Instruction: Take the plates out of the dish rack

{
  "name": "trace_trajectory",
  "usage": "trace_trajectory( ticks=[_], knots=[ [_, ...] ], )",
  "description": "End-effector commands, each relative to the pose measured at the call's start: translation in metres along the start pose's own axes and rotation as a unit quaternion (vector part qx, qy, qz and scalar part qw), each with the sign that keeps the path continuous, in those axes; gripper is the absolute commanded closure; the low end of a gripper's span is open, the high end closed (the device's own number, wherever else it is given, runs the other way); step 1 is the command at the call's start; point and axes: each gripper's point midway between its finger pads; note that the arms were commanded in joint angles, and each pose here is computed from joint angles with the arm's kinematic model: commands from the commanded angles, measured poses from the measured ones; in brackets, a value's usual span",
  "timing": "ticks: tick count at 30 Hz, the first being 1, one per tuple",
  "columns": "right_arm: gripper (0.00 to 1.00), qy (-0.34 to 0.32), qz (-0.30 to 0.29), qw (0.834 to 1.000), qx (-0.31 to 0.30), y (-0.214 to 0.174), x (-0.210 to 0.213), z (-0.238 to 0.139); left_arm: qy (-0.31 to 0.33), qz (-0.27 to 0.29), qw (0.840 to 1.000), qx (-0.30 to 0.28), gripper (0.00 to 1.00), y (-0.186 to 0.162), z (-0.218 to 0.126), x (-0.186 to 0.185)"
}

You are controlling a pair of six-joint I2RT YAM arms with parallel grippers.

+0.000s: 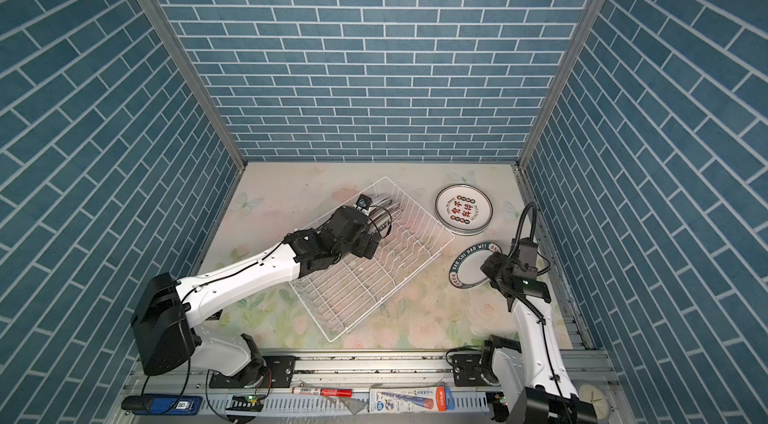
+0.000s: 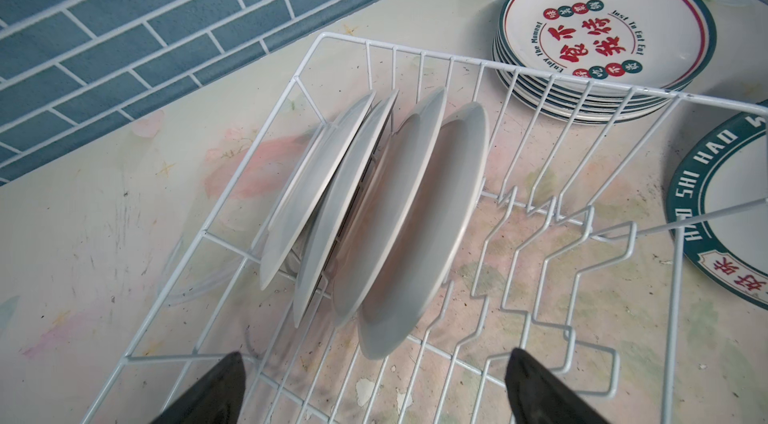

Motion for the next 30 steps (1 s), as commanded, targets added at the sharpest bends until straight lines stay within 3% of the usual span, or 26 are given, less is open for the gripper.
trace_trajectory(
  ticks=[1,7,16,30],
  knots=[
    [0.96,0.004,0.008,1.000,0.011,-0.009,-0.005,0.006,0.005,0.005,1.000,-0.007,0.02,0.002,-0.003,0.002],
    [0.75,-0.003,0.013,1.000,0.027,-0.019,-0.012,0.012,0.000,0.017,1.000,0.000,0.03,-0.002,0.003,-0.004],
    [0.68,-0.004,0.025,0.999,0.040,-0.027,-0.019,0.025,0.008,0.059,0.998,-0.003,0.07,-0.002,0.002,-0.025],
    [0.34,-0.013,0.019,0.998,0.051,-0.033,-0.024,0.028,0.046,0.113,0.992,0.015,0.12,-0.010,0.014,-0.049]
  ],
)
Point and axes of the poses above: each gripper's point midway between its finger pads, its own z axis out along the fingers, its own x axis along the line the jaws close on, y = z × x, and after that the axes turned 1 degree about z, right-handed
